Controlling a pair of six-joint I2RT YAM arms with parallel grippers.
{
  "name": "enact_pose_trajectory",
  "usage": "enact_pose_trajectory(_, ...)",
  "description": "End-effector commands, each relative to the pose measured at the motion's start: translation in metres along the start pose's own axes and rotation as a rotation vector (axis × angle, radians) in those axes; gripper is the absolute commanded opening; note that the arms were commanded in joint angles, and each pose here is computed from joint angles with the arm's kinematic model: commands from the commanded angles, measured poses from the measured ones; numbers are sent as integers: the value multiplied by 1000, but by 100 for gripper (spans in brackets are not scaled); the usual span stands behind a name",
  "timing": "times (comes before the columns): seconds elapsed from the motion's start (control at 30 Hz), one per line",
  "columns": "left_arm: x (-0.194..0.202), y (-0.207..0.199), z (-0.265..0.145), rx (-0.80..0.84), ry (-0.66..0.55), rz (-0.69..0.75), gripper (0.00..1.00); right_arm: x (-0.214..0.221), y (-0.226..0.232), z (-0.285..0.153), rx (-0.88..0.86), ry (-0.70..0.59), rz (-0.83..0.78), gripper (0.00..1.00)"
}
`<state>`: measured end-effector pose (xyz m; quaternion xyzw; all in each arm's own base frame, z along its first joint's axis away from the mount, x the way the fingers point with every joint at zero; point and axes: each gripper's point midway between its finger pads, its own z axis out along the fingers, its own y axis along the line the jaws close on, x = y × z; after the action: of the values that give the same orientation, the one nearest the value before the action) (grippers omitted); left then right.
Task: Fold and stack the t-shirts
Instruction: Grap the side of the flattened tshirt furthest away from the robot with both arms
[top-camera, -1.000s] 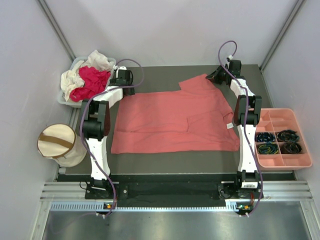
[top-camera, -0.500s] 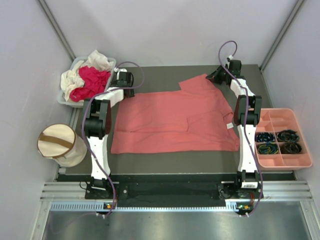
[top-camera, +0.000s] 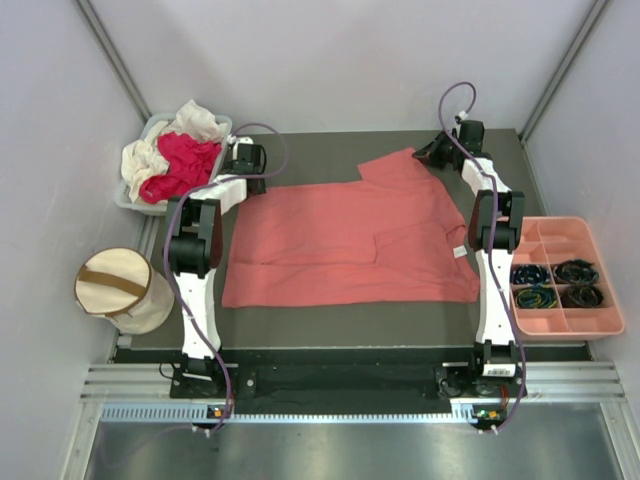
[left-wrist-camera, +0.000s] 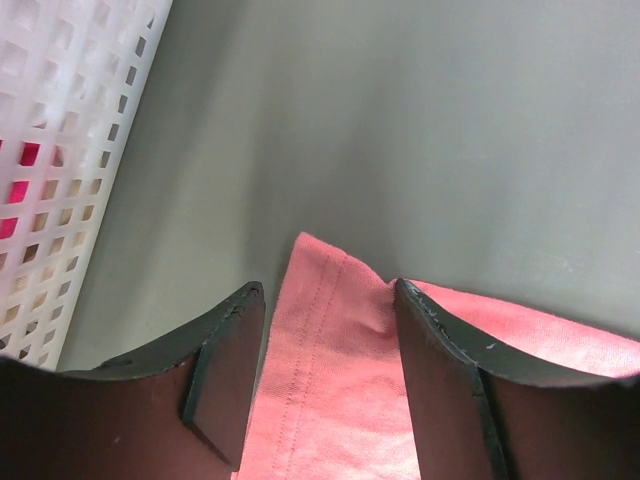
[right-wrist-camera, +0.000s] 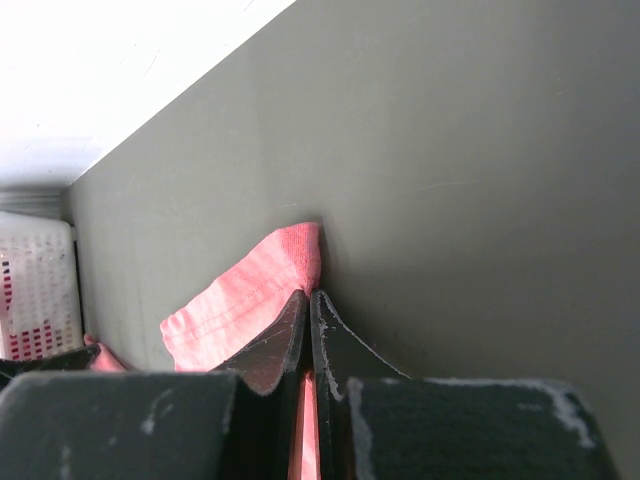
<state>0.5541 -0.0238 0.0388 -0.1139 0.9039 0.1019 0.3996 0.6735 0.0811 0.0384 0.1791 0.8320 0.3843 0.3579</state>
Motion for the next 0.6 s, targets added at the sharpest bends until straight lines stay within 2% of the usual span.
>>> enact_pose_trajectory(0.0,-10,7,3,-13,-18,-21,59,-8,-7,-6,8,-14,7,0)
enact_pose_trajectory(0.2,-9,8,3,-12,-19,-23,54,-8,-8,-6,8,-15,9,0)
enact_pose_trajectory(0.57,-12,9,10,-12,-17,-21,33,-8,-6,-7,4,-15,6,0)
